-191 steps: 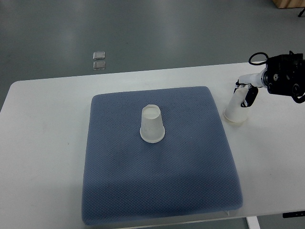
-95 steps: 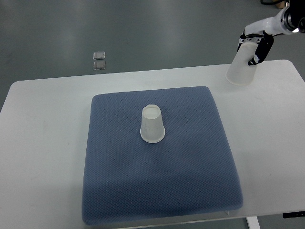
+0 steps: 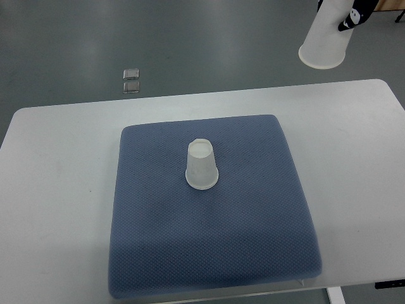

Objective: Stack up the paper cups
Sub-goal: 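Carry the cup over the cushion and lower it onto the inverted cup, then press the held cup down onto the inverted cup with the right hand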

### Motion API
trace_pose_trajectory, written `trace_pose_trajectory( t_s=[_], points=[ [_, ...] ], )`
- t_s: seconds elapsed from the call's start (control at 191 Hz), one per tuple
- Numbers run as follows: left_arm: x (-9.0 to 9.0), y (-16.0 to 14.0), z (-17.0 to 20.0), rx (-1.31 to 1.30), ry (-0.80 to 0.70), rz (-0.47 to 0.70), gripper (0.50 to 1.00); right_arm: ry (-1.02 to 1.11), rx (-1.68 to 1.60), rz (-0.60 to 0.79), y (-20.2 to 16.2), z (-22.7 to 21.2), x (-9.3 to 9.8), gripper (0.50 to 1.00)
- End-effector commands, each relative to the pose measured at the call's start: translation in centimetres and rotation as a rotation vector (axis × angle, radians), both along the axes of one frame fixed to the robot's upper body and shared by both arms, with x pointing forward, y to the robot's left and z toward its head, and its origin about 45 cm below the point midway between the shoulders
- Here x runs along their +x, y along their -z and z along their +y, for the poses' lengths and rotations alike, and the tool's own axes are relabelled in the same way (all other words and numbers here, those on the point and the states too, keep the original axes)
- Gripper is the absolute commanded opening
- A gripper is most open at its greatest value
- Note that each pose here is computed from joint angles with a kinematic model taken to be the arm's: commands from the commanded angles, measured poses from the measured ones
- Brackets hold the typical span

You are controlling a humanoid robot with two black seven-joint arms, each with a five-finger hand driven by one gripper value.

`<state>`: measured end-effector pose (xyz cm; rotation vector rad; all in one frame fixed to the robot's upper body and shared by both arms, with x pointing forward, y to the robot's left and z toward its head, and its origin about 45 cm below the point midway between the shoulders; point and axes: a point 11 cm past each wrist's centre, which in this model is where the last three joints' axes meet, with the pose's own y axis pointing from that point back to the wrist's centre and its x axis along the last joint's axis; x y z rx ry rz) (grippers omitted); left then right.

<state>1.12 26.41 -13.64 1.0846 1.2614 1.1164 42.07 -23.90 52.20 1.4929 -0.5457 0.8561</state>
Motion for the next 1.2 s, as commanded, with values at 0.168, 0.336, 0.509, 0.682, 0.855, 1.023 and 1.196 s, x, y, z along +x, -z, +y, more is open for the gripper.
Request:
trace_pose_trajectory(
  t_s=[0.168,0.336,0.509,0.682,0.855,1.023,1.196],
  points=[
    [0.0,0.0,0.1,0.004,-0.002,0.001,1.0,-0.122,0.1,0.051,1.8,10.1,-0.4,0.621],
    [0.0,0.0,0.1,0.004,-0.005,0.0,1.0,-0.219,0.091,0.079,3.5,15.5,-1.5,0.623],
    [0.0,0.0,0.1,0.002,-0.005,0.0,1.0,-0.256,0.104,0.113,5.4,18.0,-2.0,0.623],
    [0.0,0.0,0.1,0.002,-0.007,0.0,1.0,-0.259,0.099,0.141,8.5,18.5,-1.8,0.625],
    [0.0,0.0,0.2,0.007,-0.007,0.0,1.0,-0.248,0.122,0.144,10.5,18.3,-1.5,0.625],
    [0.0,0.0,0.1,0.006,-0.005,0.0,1.0,-0.24,0.133,0.15,11.4,18.1,-1.3,0.625],
    [0.0,0.0,0.2,0.007,-0.005,0.0,1.0,-0.227,0.143,0.153,12.7,17.7,-1.1,0.625]
  ],
)
